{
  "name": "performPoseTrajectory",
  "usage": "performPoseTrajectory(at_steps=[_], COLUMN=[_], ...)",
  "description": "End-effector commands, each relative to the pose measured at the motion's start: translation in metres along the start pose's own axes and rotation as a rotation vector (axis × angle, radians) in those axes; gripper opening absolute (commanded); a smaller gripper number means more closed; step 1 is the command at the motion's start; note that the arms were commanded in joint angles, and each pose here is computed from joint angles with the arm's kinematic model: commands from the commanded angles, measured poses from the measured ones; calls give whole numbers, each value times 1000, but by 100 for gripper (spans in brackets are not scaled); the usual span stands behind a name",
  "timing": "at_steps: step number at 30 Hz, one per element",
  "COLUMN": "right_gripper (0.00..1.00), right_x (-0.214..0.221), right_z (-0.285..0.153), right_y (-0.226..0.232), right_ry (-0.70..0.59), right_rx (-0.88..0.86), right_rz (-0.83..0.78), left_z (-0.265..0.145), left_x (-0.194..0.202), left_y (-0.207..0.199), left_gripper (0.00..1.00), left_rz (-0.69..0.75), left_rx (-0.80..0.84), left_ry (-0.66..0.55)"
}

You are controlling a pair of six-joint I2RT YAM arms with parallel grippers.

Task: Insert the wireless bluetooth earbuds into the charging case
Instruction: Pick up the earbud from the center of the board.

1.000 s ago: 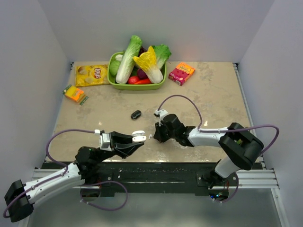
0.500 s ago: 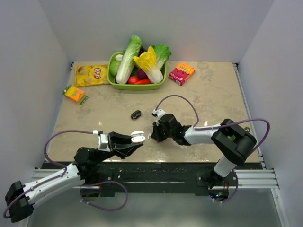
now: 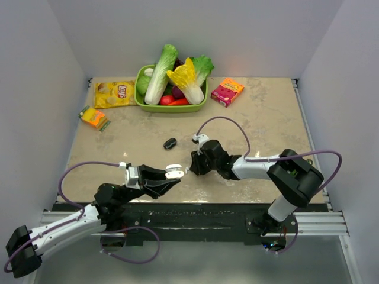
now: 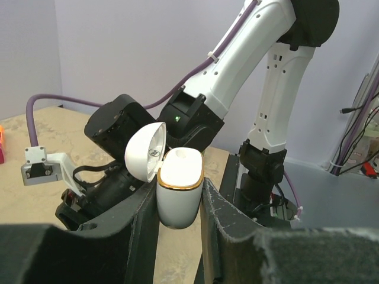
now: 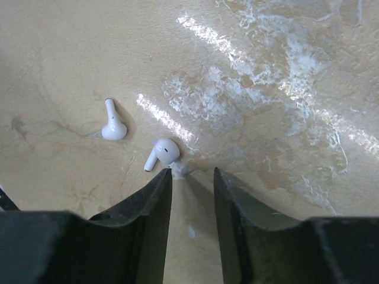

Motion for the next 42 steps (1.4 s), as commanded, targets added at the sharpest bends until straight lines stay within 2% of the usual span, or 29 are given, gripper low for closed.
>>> performPoseTrajectory(at_steps=[1,2,5,9,16,18,19,20,22,24,25,28,32,37,42], right_gripper=[42,46,50,50,52,44,40,30,29,44,69,98,95,74,66], right_x=[-31,-30,-43,-56,-59,-74,-70,-70,-76,-78,-82,-88,-90,-81,-72], right_z=[-15,-17,-18,-18,-13,-11,-13,-8,-9,-18,-19,-25,-13,1,7], right_y=[8,9,17,31,29,28,23,21,23,28,31,36,37,37,37], right_ry=[-50,-16,23,55,125,109,159,173,133,101,67,64,195,323,383], right_rx=[41,53,57,86,260,351,412,447,432,347,313,264,292,313,310], right_rz=[0,16,51,70,143,151,128,123,127,133,138,135,117,131,160], left_z=[-21,-21,-21,-21,-20,-20,-20,-21,-21,-21,-22,-22,-23,-24,-25], left_x=[39,39,38,38,36,35,35,35,34,35,36,35,35,33,35], left_y=[5,5,5,5,4,4,4,3,3,3,3,2,2,2,1], left_gripper=[0,0,0,0,0,0,0,0,0,0,0,0,0,0,0], left_rz=[-25,-26,-24,-25,-27,-28,-30,-29,-30,-30,-32,-29,-25,-23,-32], left_rx=[-19,-19,-22,-28,-23,-23,-21,-20,-18,-16,-14,-12,-12,-10,-4], left_ry=[82,83,76,73,60,54,50,39,32,31,35,29,23,14,13])
Point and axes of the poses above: each gripper's point midway between its finger pads, its own z axis out along the fingers, its own y axis along the line the jaws close on, x = y × z, the point moved 9 cm from there along -z, back along the fingers
